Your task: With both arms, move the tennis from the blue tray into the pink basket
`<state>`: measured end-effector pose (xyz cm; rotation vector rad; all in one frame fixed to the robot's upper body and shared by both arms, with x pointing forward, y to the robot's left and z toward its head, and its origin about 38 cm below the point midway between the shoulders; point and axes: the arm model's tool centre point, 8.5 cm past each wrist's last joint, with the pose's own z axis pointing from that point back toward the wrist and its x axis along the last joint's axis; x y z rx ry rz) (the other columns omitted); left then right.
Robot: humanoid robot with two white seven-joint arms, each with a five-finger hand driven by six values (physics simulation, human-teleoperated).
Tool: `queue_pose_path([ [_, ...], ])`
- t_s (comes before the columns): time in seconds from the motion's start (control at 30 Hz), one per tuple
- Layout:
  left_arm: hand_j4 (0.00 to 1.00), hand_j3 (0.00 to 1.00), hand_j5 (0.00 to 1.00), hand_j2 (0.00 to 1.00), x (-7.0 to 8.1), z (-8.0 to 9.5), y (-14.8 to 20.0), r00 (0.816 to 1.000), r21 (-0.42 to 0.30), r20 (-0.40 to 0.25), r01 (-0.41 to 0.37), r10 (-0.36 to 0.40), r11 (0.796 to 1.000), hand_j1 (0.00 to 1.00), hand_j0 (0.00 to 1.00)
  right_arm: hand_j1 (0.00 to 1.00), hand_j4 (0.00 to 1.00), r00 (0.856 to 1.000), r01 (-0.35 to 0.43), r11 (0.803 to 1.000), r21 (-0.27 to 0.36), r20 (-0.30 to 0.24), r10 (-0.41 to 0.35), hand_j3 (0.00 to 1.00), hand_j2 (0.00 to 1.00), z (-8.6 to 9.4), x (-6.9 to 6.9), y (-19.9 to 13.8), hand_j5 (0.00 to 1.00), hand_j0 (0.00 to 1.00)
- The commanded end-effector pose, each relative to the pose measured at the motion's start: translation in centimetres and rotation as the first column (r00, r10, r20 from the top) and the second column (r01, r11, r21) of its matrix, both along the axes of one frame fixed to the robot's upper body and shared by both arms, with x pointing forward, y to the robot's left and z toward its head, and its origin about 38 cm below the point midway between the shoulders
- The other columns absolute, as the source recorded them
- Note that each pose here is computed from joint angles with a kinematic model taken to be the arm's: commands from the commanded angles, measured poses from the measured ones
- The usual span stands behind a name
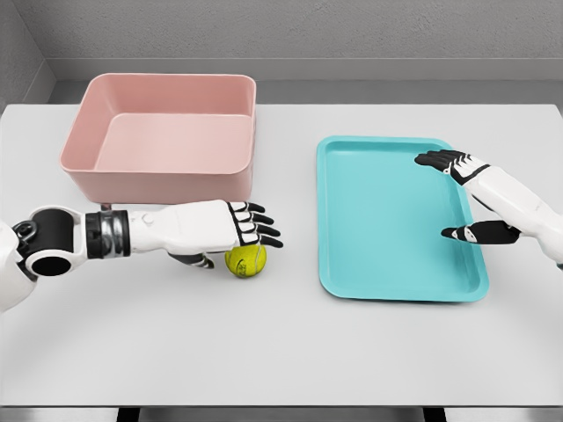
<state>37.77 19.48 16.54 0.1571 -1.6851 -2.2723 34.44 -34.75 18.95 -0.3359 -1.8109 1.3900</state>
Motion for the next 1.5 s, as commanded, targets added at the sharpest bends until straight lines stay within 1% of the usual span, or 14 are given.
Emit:
queue_pose_path([
  [0.0, 1.0, 1.0, 1.0, 1.0, 0.0, -0.2, 0.0, 1.0, -0.001, -0.009, -0.001, 0.001, 1.0, 1.0, 1.0, 1.0, 1.0, 1.0, 0.001, 1.0, 0.007, -0.001, -0.001, 1.0, 1.0, 0.1, 0.0, -0.1, 1.0, 1.0],
  [0.13, 1.0, 1.0, 1.0, 1.0, -0.1, -0.5, -0.4, 1.0, -0.004, -0.015, 0.003, -0.003, 1.0, 1.0, 1.0, 1.0, 1.0, 1.0, 0.001, 1.0, 0.007, -0.001, -0.001, 1.0, 1.0, 0.1, 0.0, -0.1, 1.0, 1.0],
  [0.37, 1.0, 1.0, 1.0, 1.0, 0.1, -1.1, -0.1, 0.999, 0.006, -0.03, -0.009, 0.009, 1.0, 1.0, 1.0, 1.0, 1.0, 1.0, 0.002, 1.0, 0.007, -0.003, -0.002, 1.0, 1.0, 0.0, 0.0, -0.1, 1.0, 1.0],
  [0.57, 1.0, 1.0, 1.0, 1.0, 0.1, -1.3, -0.4, 0.999, -0.001, -0.034, -0.007, 0.007, 1.0, 1.0, 1.0, 1.0, 1.0, 1.0, 0.003, 1.0, 0.008, -0.004, -0.003, 1.0, 1.0, 0.0, 0.0, -0.1, 1.0, 1.0],
  [0.63, 0.94, 0.94, 0.94, 0.94, 0.1, -1.3, -0.4, 0.999, 0.0, -0.035, -0.006, 0.006, 1.0, 0.94, 0.94, 1.0, 1.0, 1.0, 0.003, 1.0, 0.008, -0.004, -0.003, 1.0, 1.0, 0.0, 0.0, -0.1, 1.0, 1.0],
  [0.67, 0.88, 0.88, 0.88, 0.88, 0.1, -1.4, -0.5, 0.999, 0.001, -0.038, -0.005, 0.005, 1.0, 0.88, 0.88, 1.0, 1.0, 1.0, 0.004, 1.0, 0.008, -0.003, -0.004, 1.0, 1.0, 0.0, 0.0, -0.2, 1.0, 1.0],
  [0.8, 0.88, 0.88, 0.88, 0.88, -0.2, -1.9, -0.5, 0.999, 0.008, -0.051, -0.001, 0.001, 1.0, 0.88, 0.88, 1.0, 1.0, 1.0, 0.008, 1.0, 0.008, -0.002, -0.008, 1.0, 1.0, 0.1, 0.0, -0.3, 1.0, 1.0],
  [1.03, 0.88, 0.88, 0.88, 0.88, 0.2, -2.6, 0.0, 0.997, 0.017, -0.067, -0.023, 0.024, 1.0, 0.88, 0.88, 1.0, 1.0, 1.0, 0.011, 1.0, 0.008, -0.006, -0.011, 1.0, 1.0, -0.1, 0.1, -0.4, 1.0, 1.0],
  [1.17, 0.77, 0.77, 0.77, 0.77, 0.2, -2.6, 0.0, 0.998, 0.022, -0.065, -0.021, 0.023, 1.0, 0.77, 0.77, 1.0, 1.0, 1.0, 0.011, 1.0, 0.006, -0.006, -0.011, 1.0, 1.0, 0.0, 0.1, -0.4, 1.0, 1.0],
  [1.23, 0.76, 0.76, 0.76, 0.76, 0.1, -2.7, -0.5, 0.998, 0.014, -0.068, -0.013, 0.014, 1.0, 0.76, 0.76, 1.0, 1.0, 1.0, 0.011, 1.0, 0.006, -0.006, -0.011, 1.0, 1.0, 0.0, 0.1, -0.4, 1.0, 1.0],
  [1.4, 0.61, 0.61, 0.61, 0.61, 0.0, -2.9, -0.9, 0.997, 0.033, -0.079, -0.001, 0.003, 0.999, 0.61, 0.61, 1.0, 1.0, 1.0, 0.011, 1.0, 0.006, -0.006, -0.011, 1.0, 1.0, 0.0, 0.1, -0.4, 1.0, 1.0],
  [1.47, 0.59, 0.59, 0.59, 0.59, 0.0, -3.0, -0.9, 0.997, 0.032, -0.08, -0.002, 0.004, 0.999, 0.59, 0.59, 1.0, 1.0, 1.0, 0.011, 1.0, 0.006, -0.006, -0.011, 1.0, 1.0, 0.0, 0.1, -0.4, 1.0, 1.0],
])
